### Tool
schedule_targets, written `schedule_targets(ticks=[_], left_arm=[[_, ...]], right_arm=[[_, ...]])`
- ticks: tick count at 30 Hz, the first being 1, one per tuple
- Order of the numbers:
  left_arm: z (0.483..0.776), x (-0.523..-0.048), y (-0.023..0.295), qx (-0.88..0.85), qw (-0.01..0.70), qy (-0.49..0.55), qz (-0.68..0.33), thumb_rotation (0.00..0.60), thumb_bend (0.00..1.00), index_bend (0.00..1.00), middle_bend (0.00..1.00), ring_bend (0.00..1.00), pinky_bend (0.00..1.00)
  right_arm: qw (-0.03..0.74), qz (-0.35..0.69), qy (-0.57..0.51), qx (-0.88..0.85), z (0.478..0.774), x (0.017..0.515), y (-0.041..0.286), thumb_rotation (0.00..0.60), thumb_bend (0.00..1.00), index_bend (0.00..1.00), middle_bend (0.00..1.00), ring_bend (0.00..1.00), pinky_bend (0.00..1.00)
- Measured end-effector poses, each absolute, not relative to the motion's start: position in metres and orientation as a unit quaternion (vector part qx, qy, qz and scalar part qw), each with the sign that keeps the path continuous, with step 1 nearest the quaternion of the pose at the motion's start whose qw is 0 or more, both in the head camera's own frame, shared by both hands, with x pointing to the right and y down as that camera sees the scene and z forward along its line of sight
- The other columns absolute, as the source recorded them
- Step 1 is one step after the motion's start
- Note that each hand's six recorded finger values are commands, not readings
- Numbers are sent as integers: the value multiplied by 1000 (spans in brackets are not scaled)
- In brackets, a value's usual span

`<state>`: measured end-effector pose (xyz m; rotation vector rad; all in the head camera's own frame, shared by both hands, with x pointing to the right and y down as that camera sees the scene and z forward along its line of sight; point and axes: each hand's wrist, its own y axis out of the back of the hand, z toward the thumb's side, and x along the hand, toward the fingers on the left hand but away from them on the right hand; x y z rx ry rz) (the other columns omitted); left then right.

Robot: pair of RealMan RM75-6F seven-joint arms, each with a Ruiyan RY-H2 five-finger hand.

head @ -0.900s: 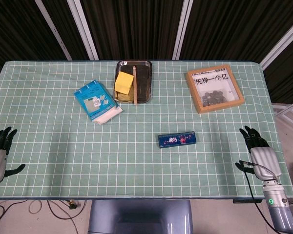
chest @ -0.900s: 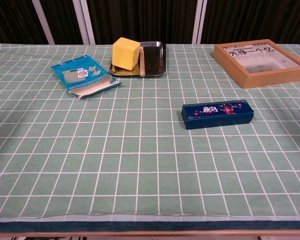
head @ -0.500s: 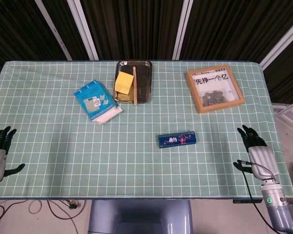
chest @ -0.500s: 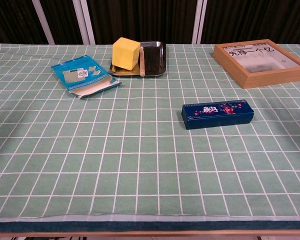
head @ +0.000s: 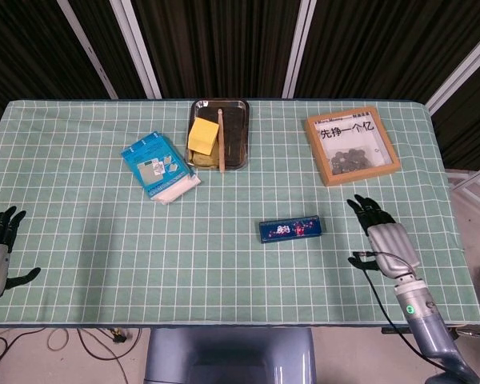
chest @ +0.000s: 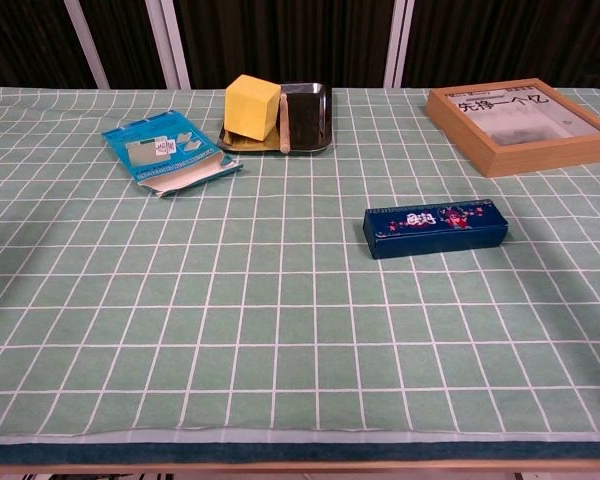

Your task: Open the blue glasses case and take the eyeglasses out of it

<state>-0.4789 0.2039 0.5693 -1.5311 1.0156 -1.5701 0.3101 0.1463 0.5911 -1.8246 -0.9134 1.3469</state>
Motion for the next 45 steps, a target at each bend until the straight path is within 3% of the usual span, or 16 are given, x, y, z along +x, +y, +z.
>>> schedule_targets(ticks=[14,30,41,45], left_arm=[[573,-478,203,-599,341,392,-609,600,45,0,0,0,0],[575,-480,202,-601,327,396,-612,600,45,0,0,0,0],[576,-480,201,-602,325,397,-611,600,45,0,0,0,0],[576,-480,201,-603,324,397,-611,600,45,0,0,0,0]], right_arm=[[321,521,-260,-747,638,208,115,600,103,0,0,0,228],[313,522,-229,-759,680,176,101,600,140,8,0,0,228],[308,534,-224,-755,694,176,103,600,159,262,17,0,228],[309,537,-225,-752,697,176,102,600,161,286,26,0,228]])
